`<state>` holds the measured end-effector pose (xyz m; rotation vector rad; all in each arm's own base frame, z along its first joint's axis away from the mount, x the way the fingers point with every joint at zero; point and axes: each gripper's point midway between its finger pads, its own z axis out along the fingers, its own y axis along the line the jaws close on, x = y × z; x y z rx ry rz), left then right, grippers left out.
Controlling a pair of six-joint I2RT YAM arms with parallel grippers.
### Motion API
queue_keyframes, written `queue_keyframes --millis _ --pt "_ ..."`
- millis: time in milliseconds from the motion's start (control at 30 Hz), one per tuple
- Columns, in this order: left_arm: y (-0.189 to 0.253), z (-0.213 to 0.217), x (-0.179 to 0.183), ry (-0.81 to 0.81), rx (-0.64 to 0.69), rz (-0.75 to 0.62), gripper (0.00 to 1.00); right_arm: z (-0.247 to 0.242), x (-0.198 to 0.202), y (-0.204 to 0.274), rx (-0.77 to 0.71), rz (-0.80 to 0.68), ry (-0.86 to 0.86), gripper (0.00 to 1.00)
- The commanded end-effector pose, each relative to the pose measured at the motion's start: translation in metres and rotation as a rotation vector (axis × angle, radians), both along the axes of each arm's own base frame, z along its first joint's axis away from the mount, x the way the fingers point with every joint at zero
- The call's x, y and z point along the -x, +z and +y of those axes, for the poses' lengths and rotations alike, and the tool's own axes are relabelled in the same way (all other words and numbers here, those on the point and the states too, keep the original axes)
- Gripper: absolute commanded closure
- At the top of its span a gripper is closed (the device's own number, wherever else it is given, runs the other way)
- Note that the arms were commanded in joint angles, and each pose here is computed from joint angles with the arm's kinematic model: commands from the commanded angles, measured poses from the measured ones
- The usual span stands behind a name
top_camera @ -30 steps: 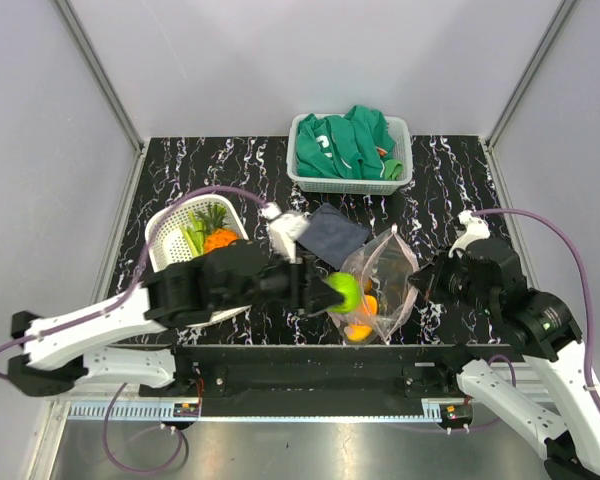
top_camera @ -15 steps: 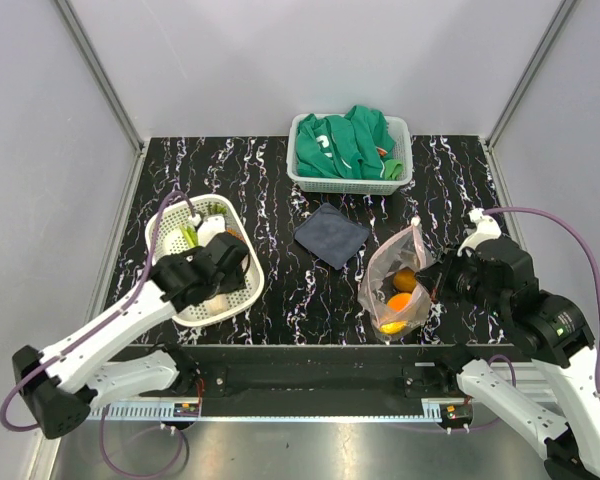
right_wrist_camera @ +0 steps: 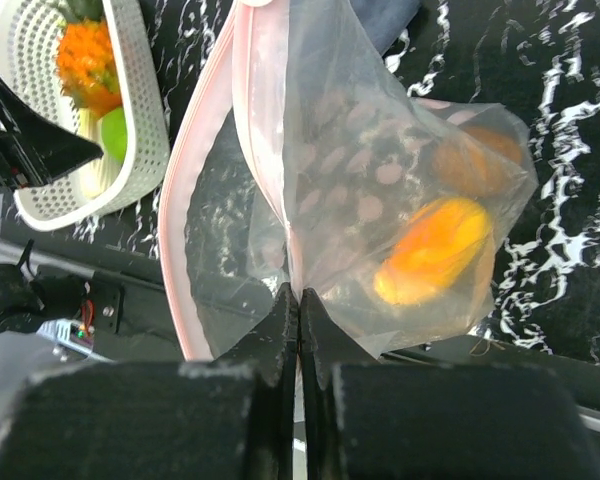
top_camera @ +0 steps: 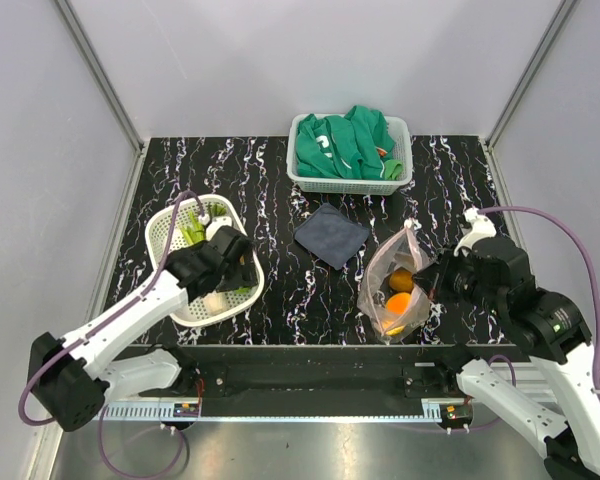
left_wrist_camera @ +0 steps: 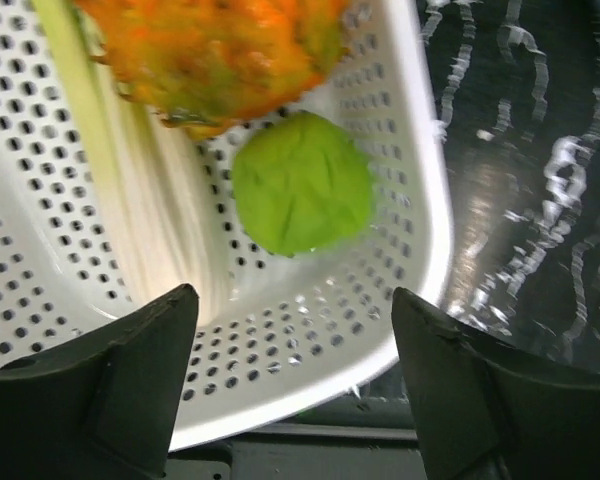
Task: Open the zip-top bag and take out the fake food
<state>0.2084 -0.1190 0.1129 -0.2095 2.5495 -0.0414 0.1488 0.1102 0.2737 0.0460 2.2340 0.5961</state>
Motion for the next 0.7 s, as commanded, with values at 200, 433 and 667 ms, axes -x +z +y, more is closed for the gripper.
queue_keyframes --millis 200,433,667 --pt "0.175 -0.145 0.031 -0.502 0.784 -0.332 0.55 0.047 -0.002 0.019 -0.164 0.008 0.17 1.0" --pt "0.241 -0.244 0.084 -0.768 0.839 -0.393 0.71 0.069 0.001 0.032 -0.281 0.033 0.232 1.0" --pt "0.238 -0.296 0.083 -0.748 0.828 -0.338 0.85 0.078 0.002 0.036 -0.348 0.046 0.243 1.0"
